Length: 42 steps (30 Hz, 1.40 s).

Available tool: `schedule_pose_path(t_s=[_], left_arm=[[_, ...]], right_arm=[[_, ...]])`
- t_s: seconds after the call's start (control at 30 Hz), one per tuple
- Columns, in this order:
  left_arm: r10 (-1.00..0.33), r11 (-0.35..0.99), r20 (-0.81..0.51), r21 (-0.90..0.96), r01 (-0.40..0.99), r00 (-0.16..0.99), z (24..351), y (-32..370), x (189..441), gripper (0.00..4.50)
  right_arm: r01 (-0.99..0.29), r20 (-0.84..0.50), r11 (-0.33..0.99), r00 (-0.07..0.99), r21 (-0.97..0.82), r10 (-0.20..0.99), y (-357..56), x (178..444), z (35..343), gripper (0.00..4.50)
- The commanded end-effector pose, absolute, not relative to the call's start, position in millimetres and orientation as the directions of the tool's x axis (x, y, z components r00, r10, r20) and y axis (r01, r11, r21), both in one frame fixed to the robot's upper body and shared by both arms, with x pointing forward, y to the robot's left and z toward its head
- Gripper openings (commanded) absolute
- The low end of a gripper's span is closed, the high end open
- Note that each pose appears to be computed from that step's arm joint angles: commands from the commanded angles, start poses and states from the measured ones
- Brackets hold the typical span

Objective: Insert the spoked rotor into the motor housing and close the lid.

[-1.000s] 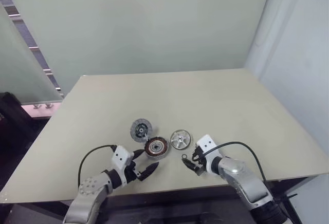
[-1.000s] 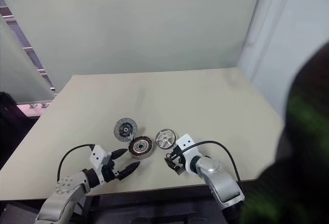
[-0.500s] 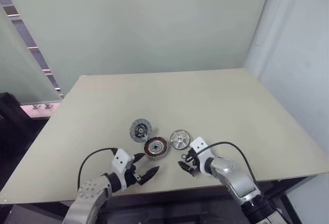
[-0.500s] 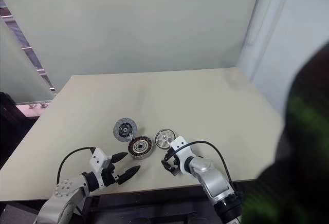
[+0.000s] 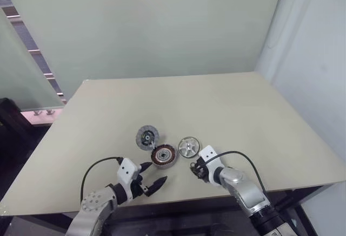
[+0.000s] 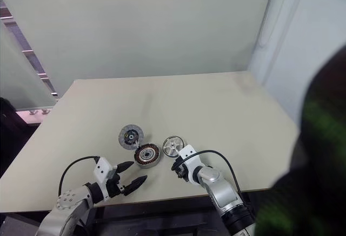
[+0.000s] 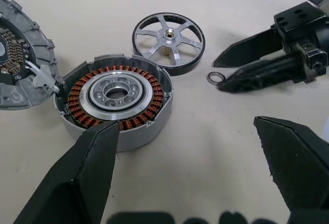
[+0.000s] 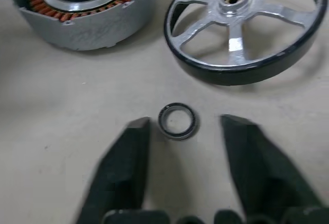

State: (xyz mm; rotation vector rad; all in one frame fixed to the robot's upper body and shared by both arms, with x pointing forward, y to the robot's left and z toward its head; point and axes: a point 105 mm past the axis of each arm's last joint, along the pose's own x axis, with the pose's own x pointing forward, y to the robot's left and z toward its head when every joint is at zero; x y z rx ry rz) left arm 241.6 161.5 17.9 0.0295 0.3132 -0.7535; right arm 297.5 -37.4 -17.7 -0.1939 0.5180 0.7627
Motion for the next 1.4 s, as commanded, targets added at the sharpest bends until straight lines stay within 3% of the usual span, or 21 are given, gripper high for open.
schedule_pose_path(t_s=[0.03,0.1,0.37,0.63,0.9,1.4], left_arm=[[-0.675,0.722,-0.263,-0.042,0.691,0.689,30,159,245,4.5],[-0.675,0.722,-0.263,-0.042,0.691,0.689,30,159,245,4.5],[-0.673,0.724,-0.259,-0.042,0.688,0.693,30,160,247,4.5],[-0.628,0.771,-0.232,-0.058,0.634,0.743,37,173,255,4.5],[-0.564,0.825,-0.211,-0.1,0.556,0.798,40,196,259,4.5],[-0.556,0.826,-0.247,-0.058,0.561,0.793,36,204,251,4.5]], right_arm=[[-0.705,-0.489,0.709,0.611,0.023,0.623,-31,299,-12,1.22],[-0.704,-0.489,0.71,0.611,0.022,0.622,-31,298,-12,0.8],[-0.708,-0.475,0.706,0.619,0.008,0.626,-38,298,-2,0.8],[-0.758,-0.418,0.652,0.595,-0.008,0.687,-34,300,40,0.8],[-0.808,-0.35,0.589,0.553,-0.003,0.756,-3,306,76,0.8],[-0.865,-0.381,0.499,0.48,-0.053,0.79,53,329,65,0.8]])
